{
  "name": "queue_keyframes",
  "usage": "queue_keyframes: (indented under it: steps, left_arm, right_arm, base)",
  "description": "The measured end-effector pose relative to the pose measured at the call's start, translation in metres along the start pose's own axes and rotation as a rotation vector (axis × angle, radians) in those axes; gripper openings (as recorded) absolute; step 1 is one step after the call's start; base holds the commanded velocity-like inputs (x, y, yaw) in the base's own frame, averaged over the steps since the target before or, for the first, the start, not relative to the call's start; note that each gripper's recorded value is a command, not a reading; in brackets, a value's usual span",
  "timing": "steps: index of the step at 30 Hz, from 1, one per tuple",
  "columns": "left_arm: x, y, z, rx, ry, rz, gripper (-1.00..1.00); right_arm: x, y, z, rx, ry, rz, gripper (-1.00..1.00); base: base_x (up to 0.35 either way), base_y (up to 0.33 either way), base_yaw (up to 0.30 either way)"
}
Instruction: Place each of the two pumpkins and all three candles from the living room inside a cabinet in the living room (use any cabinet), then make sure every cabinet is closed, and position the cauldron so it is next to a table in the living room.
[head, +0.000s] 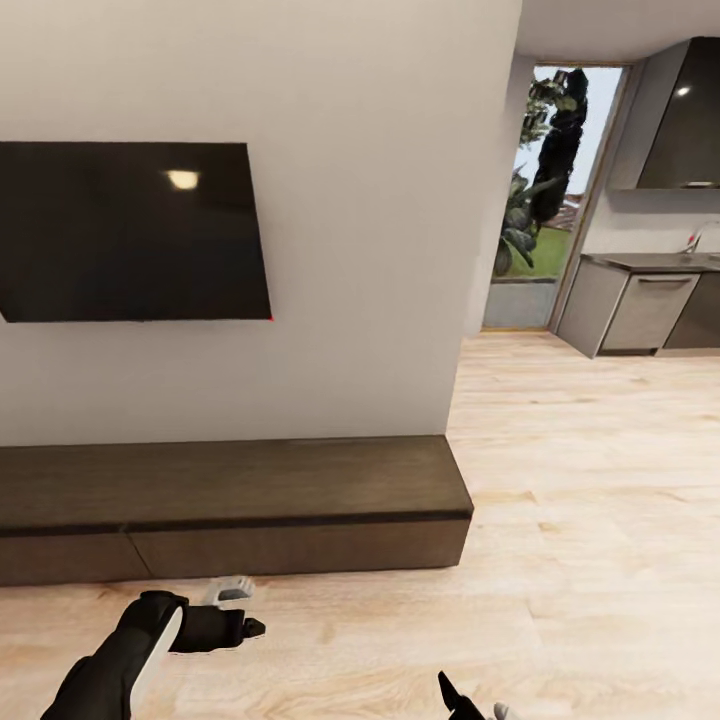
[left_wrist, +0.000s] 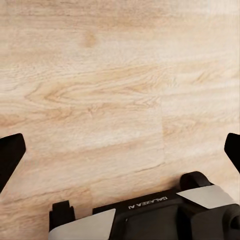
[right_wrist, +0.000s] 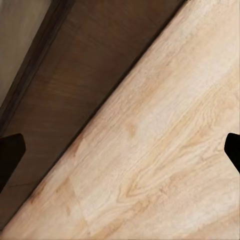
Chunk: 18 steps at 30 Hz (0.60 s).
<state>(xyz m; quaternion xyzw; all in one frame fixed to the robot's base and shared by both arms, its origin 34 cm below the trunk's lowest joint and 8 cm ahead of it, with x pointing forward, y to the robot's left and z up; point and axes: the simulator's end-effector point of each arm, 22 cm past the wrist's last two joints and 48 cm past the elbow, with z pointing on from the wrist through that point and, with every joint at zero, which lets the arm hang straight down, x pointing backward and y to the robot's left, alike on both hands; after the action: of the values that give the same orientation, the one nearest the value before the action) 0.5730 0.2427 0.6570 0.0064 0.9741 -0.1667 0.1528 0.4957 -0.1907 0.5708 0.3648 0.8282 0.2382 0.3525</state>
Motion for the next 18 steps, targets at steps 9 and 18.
queue_keyframes:
  steps: [9,18]
  left_arm:
    - [-0.0006,-0.0009,-0.0002,0.002,-0.002,0.000,1.00]
    - [-0.0014,-0.0021,-0.0001,0.007,-0.003,0.000,1.00]
  right_arm:
    - [0.0000,-0.0003,-0.0004,-0.001,-0.003,-0.006,1.00]
    - [-0.0012,0.0006,0.0002,-0.003,-0.006,-0.007,1.00]
  base:
    - [0.297,0.110,0.000]
    - [0.125,0.045,0.000]
